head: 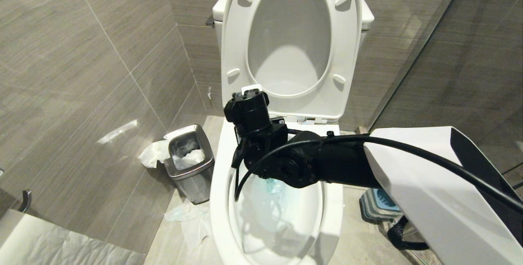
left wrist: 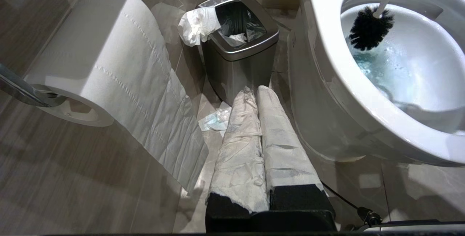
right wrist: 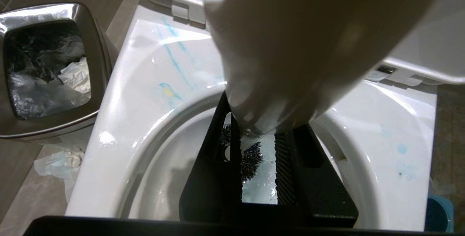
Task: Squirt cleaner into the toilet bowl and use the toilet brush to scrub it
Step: Scrub the toilet bowl
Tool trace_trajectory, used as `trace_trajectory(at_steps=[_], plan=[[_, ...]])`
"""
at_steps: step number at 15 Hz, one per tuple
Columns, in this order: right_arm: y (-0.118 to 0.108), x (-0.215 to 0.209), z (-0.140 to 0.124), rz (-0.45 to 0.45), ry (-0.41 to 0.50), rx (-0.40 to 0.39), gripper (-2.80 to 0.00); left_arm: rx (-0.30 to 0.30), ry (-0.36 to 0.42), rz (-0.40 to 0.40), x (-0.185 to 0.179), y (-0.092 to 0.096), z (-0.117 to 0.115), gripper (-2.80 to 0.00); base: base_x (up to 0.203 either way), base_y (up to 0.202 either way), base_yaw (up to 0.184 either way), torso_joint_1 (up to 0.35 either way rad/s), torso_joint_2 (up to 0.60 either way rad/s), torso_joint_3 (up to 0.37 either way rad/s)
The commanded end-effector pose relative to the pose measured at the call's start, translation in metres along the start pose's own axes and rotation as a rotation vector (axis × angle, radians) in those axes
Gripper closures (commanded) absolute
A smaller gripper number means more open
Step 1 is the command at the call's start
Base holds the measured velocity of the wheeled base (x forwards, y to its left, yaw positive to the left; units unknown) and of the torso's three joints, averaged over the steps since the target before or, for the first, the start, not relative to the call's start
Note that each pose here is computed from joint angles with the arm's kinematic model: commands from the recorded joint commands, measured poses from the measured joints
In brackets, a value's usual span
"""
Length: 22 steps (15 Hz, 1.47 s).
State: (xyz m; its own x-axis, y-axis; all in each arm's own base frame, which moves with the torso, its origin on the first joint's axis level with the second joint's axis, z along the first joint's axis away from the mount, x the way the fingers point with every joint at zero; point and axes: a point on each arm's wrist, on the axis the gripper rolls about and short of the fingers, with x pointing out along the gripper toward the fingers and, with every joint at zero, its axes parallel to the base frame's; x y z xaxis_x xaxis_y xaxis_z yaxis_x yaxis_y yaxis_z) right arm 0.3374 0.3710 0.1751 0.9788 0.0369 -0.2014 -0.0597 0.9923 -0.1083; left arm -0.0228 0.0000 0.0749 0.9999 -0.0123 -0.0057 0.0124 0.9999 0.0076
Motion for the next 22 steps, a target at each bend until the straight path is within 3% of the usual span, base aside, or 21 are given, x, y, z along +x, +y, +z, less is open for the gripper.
trace_trajectory(at_steps=[1, 13, 16, 22], plan=[[-0.007, -0.004, 0.010, -0.010, -0.010, 0.012, 0.00, 0.000, 0.002, 0.000, 0.000, 0.000, 0.000, 0.00, 0.000, 0.000, 0.000, 0.000, 0.00, 0.000], [-0.063, -0.050, 0.006, -0.027, 0.081, -0.040, 0.00, 0.000, 0.002, 0.000, 0.000, 0.000, 0.000, 0.00, 0.000, 0.000, 0.000, 0.000, 0.00, 0.000], [-0.066, -0.073, -0.009, -0.001, 0.122, -0.037, 0.00, 0.000, 0.002, 0.000, 0.000, 0.000, 0.000, 0.00, 0.000, 0.000, 0.000, 0.000, 0.00, 0.000], [-0.040, -0.105, -0.020, 0.089, 0.130, -0.016, 0.00, 0.000, 0.002, 0.000, 0.000, 0.000, 0.000, 0.00, 0.000, 0.000, 0.000, 0.000, 0.00, 0.000]])
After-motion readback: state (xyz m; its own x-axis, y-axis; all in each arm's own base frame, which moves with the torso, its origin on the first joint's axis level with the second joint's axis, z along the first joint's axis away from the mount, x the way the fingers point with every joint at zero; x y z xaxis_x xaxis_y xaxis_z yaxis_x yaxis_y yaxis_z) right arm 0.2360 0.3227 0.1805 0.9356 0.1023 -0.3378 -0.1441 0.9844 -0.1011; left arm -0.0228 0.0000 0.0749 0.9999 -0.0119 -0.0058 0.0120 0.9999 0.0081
